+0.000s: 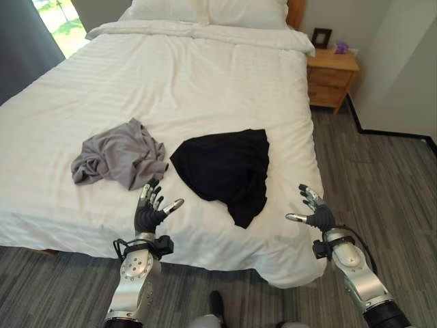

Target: Pick up bed clothes into laundry basket.

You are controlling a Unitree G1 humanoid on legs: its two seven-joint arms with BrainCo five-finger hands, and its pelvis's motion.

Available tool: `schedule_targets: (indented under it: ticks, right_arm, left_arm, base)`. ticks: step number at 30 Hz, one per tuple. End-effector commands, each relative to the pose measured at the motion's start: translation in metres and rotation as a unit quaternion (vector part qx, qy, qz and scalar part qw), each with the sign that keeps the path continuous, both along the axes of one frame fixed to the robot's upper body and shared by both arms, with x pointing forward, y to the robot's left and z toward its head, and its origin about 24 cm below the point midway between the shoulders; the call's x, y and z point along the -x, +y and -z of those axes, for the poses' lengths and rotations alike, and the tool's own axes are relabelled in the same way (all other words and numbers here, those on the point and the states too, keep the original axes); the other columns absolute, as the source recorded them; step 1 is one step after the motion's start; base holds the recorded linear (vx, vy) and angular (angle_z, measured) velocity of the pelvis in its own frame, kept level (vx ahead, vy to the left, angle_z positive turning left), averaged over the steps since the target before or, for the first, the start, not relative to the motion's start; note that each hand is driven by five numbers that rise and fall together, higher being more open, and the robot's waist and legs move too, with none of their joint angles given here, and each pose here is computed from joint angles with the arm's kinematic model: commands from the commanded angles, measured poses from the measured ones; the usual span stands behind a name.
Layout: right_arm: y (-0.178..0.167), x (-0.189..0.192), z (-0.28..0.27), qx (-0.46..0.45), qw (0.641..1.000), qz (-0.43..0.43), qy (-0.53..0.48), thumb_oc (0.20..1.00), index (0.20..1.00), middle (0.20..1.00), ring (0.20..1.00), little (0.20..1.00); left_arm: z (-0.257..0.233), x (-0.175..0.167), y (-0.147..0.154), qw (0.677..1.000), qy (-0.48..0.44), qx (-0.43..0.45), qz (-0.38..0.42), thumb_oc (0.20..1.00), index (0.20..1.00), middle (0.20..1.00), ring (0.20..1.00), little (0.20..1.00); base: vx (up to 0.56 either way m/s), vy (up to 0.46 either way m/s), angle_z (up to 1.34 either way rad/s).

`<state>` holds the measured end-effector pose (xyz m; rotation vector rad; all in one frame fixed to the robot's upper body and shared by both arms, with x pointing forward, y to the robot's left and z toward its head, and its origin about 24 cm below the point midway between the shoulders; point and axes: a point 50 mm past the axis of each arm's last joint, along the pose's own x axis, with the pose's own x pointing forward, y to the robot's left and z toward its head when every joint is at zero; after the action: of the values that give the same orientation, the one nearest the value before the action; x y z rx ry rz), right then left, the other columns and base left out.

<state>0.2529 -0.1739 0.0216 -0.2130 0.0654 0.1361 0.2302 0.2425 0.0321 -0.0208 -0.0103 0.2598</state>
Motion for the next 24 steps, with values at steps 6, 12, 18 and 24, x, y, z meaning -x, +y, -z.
schedule_targets:
  ticks: [6, 12, 18, 24]
  right_arm:
    - [-0.016, -0.017, -0.033, 0.031, 0.997, 0.006, -0.070, 1.000, 1.000, 1.000, 1.000, 1.000]
    - [-0.023, -0.033, -0.068, 0.076, 0.986, 0.032, -0.143, 1.000, 1.000, 1.000, 1.000, 1.000]
    - [-0.015, -0.046, -0.115, 0.145, 0.956, 0.048, -0.250, 1.000, 1.000, 1.000, 1.000, 1.000]
    - [0.024, -0.059, -0.127, 0.202, 0.929, 0.028, -0.307, 1.000, 1.000, 1.000, 1.000, 1.000]
  left_arm:
    - [-0.001, 0.015, 0.024, 0.998, -0.010, -0.010, -0.061, 1.000, 1.000, 1.000, 1.000, 1.000]
    - [-0.005, 0.008, 0.025, 0.998, -0.026, 0.004, -0.060, 1.000, 1.000, 1.000, 1.000, 1.000]
    - [-0.003, 0.013, 0.026, 0.998, -0.016, 0.007, -0.055, 1.000, 1.000, 1.000, 1.000, 1.000]
    - [-0.034, 0.002, -0.025, 0.995, -0.086, -0.032, 0.033, 1.000, 1.000, 1.000, 1.000, 1.000]
  base:
    - [0.04, -0.076, 0.26]
    - [-0.12, 0.005, 0.92]
    - [0.00, 0.180, 0.72]
    - [-0.01, 0.152, 0.31]
